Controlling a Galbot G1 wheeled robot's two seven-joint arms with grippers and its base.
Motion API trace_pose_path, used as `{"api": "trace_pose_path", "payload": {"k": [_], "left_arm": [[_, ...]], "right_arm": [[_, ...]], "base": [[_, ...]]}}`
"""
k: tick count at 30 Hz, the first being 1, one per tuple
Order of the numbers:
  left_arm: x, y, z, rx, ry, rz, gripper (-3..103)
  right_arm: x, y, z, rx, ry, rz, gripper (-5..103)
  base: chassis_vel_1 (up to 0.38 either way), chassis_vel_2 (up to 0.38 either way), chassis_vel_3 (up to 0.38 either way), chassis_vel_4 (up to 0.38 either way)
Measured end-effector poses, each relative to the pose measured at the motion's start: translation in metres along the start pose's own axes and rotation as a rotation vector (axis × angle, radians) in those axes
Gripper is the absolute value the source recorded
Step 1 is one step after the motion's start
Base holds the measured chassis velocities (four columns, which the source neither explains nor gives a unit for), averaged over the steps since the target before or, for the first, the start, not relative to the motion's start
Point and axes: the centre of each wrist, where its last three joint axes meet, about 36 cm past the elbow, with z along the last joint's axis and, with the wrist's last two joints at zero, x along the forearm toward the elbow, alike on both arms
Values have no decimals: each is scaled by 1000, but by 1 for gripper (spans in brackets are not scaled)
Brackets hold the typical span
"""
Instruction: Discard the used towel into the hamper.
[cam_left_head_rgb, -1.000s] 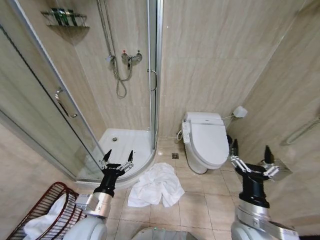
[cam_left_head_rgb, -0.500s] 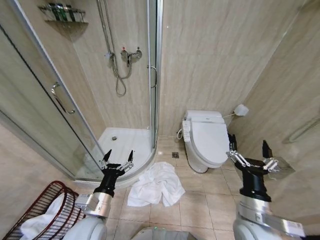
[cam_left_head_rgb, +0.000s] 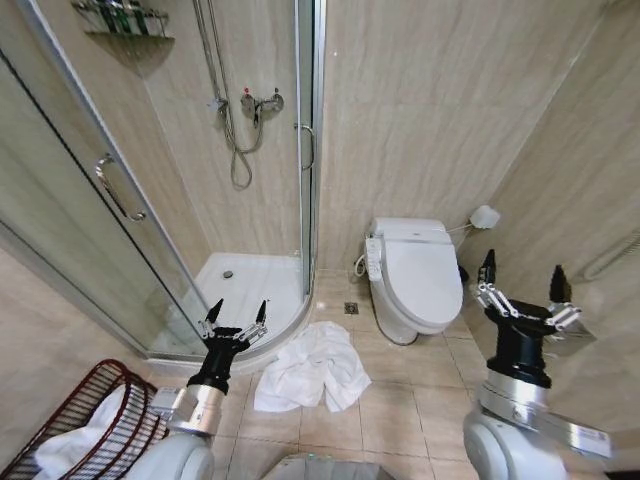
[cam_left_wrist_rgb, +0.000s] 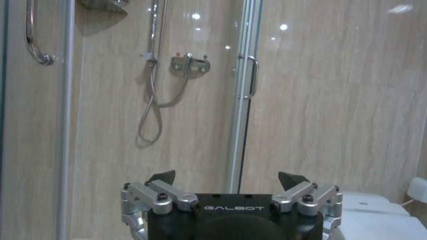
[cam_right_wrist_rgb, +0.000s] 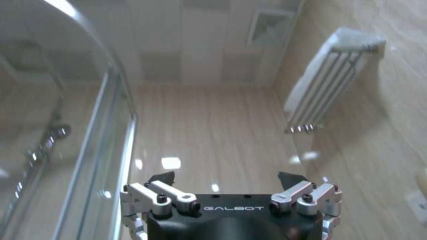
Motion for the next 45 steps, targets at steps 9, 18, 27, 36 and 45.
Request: {"api": "trace_pose_path", "payload": {"k": [9,18,27,36,45], "left_arm": [[0,0,0,0,0,0,100],[0,0,0,0,0,0,100],[0,0,0,0,0,0,100],[0,0,0,0,0,0,100],[0,0,0,0,0,0,100]], "right_arm": [[-13,3,-16,55,-114,-28,100],[-17,5,-19,202,-130,-38,100],[4,4,-20,142,121,14,100],[38,4,0,7,596,138,100],[69,-13,37,-2,809,98,100]], "base": [[0,0,0,0],[0,0,0,0],[0,0,0,0],[0,0,0,0],[0,0,0,0]]}}
